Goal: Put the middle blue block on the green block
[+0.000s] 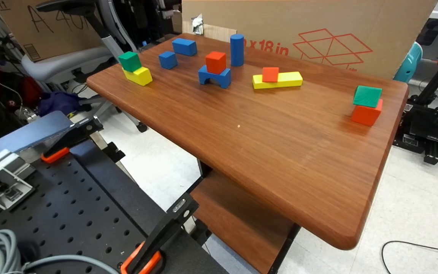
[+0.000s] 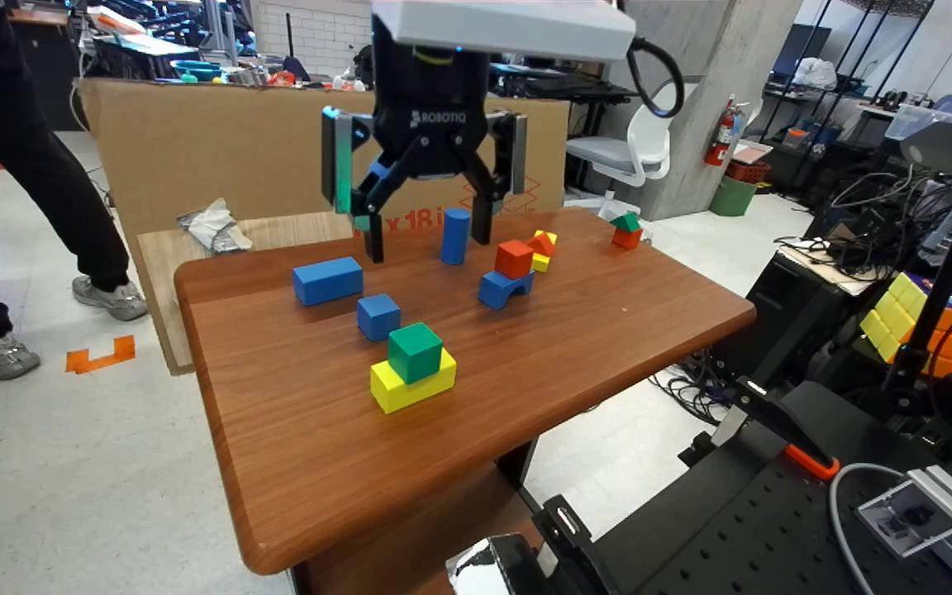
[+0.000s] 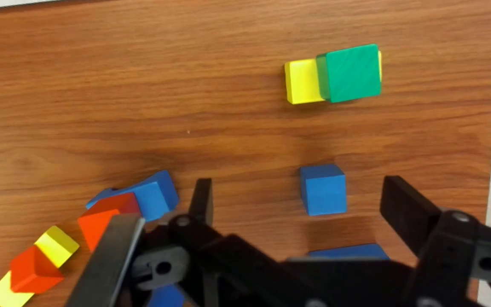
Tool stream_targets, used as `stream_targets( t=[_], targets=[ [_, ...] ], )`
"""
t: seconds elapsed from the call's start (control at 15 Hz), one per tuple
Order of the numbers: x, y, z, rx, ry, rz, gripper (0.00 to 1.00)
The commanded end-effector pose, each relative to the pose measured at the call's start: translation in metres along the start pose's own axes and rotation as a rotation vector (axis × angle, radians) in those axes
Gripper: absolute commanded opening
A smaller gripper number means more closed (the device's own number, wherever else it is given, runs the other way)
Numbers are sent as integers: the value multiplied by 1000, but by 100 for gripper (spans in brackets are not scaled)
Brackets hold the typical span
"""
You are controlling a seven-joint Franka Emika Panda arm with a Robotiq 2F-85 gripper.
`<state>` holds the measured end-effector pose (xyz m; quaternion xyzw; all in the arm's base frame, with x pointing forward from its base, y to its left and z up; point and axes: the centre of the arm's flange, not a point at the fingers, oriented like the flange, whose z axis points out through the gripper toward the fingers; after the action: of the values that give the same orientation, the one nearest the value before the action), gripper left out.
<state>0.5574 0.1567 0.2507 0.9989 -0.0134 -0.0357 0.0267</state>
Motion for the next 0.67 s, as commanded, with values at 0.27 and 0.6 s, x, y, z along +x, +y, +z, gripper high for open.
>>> stream_targets(
  t=[0.27,0.6],
  targets=[
    [31,-29,30,-35,8,-21,100],
    [39,-34,50,-71,-1,-26,100]
  ],
)
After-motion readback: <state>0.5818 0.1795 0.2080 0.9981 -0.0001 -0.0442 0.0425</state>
